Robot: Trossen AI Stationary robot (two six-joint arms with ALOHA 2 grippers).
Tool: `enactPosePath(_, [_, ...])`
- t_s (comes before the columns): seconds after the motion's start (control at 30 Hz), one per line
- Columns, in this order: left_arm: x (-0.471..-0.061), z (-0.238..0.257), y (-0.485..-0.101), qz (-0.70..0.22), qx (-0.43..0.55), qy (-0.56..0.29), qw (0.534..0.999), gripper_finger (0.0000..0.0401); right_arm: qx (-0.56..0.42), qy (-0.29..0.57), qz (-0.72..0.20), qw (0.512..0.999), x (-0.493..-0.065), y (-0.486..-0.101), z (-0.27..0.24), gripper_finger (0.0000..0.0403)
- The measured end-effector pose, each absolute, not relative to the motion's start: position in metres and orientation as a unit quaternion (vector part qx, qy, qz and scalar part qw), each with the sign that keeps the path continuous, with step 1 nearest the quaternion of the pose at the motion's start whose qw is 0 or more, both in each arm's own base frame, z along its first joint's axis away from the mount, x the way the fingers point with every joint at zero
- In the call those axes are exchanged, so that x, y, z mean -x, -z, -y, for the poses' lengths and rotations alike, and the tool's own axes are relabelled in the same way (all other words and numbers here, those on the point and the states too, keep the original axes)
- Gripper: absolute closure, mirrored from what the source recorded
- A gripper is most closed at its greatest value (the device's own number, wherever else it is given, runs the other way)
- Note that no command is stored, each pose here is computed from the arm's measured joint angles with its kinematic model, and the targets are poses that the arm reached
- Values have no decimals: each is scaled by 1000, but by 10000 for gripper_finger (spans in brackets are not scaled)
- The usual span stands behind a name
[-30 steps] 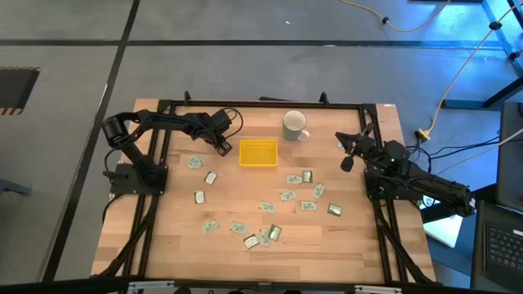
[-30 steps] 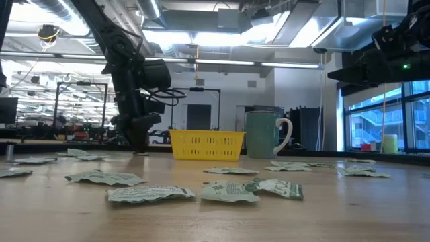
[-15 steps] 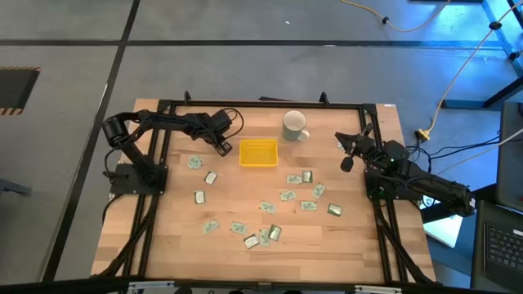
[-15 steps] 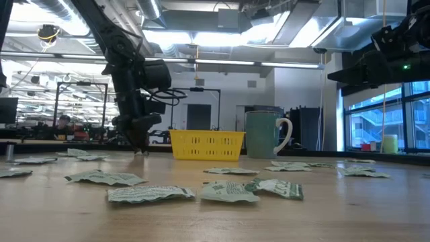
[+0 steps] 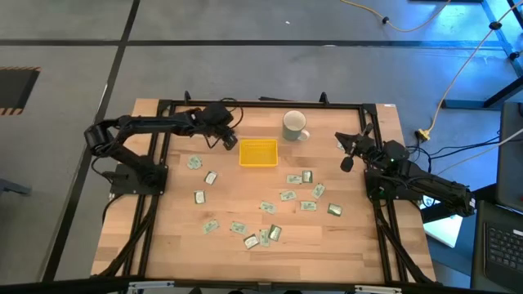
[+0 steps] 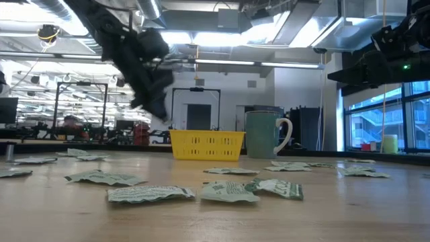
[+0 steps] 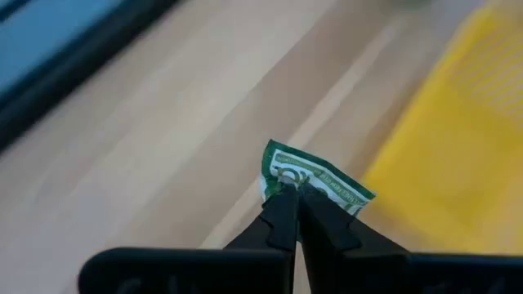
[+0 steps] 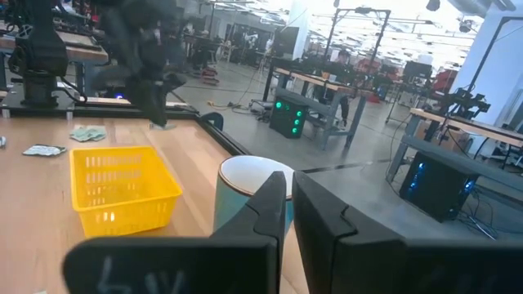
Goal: Pick and place Stevia / Truvia into bins
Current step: Put the top left truvia tea packet into the yellow bin
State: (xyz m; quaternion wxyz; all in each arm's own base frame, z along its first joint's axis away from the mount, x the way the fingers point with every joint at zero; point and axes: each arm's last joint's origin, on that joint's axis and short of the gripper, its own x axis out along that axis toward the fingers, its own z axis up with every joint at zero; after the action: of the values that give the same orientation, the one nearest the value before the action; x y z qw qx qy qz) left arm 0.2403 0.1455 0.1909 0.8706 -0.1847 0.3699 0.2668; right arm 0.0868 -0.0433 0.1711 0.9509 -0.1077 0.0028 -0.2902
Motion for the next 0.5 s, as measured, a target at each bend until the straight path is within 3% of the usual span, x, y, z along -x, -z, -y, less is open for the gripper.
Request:
enactPosePath(0.2, [-268, -128, -203, -290, 114, -147, 939, 392, 108, 290, -3, 951, -87, -171, 43, 373])
enactPosePath(0.5, [-288, -104, -185, -318, 66, -105, 940, 393, 108, 290, -3, 951, -87, -171, 43, 373])
